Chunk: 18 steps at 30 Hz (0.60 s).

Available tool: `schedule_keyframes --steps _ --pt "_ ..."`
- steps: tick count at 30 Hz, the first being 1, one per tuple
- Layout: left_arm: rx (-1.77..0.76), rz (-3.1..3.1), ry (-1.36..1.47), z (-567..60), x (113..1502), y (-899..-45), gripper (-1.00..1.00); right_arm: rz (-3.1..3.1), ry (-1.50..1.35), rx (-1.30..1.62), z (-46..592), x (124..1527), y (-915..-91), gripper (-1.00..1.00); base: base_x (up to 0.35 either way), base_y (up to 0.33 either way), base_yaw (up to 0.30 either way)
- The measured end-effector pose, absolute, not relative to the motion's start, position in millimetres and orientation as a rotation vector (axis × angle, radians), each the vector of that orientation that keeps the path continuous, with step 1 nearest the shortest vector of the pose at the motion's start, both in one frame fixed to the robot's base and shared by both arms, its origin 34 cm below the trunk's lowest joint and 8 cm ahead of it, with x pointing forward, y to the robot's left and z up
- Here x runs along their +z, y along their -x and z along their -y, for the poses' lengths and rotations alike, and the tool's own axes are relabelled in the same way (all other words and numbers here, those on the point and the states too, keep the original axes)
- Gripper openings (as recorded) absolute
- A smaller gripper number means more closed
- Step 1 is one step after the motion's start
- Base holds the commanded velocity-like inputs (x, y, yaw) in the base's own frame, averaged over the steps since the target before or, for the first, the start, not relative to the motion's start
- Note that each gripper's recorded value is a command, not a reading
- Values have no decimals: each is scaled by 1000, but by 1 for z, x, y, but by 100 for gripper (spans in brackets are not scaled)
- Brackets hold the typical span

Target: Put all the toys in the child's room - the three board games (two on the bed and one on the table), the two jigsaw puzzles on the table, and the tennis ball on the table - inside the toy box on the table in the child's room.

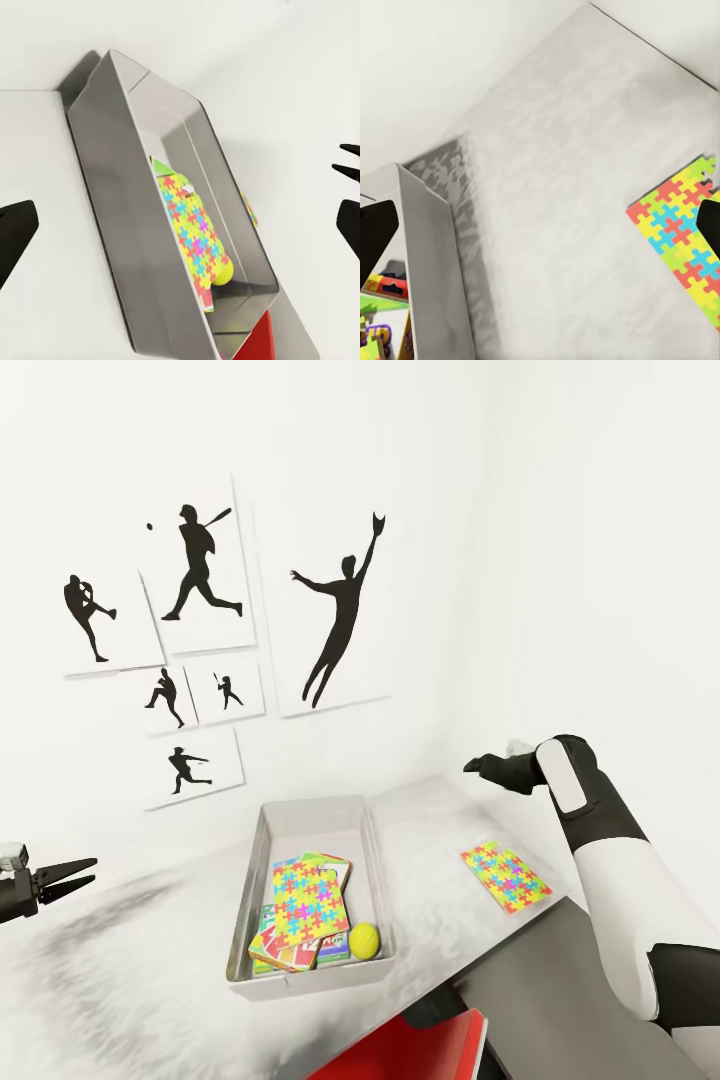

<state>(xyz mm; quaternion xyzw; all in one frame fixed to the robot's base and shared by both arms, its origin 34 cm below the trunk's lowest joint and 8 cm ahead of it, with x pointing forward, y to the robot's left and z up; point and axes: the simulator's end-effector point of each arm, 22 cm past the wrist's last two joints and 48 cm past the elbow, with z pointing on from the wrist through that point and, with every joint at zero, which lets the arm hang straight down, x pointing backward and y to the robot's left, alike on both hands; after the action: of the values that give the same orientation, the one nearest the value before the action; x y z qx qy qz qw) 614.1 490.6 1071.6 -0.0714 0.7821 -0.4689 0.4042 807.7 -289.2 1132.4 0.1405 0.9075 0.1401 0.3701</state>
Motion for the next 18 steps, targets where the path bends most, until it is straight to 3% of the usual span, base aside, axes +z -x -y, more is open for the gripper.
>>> schedule_keyframes --steps 18 --pt "-1175 -1977 182 -495 1073 -613 100 -2333 -363 361 289 1128 -806 100 0 0 0"
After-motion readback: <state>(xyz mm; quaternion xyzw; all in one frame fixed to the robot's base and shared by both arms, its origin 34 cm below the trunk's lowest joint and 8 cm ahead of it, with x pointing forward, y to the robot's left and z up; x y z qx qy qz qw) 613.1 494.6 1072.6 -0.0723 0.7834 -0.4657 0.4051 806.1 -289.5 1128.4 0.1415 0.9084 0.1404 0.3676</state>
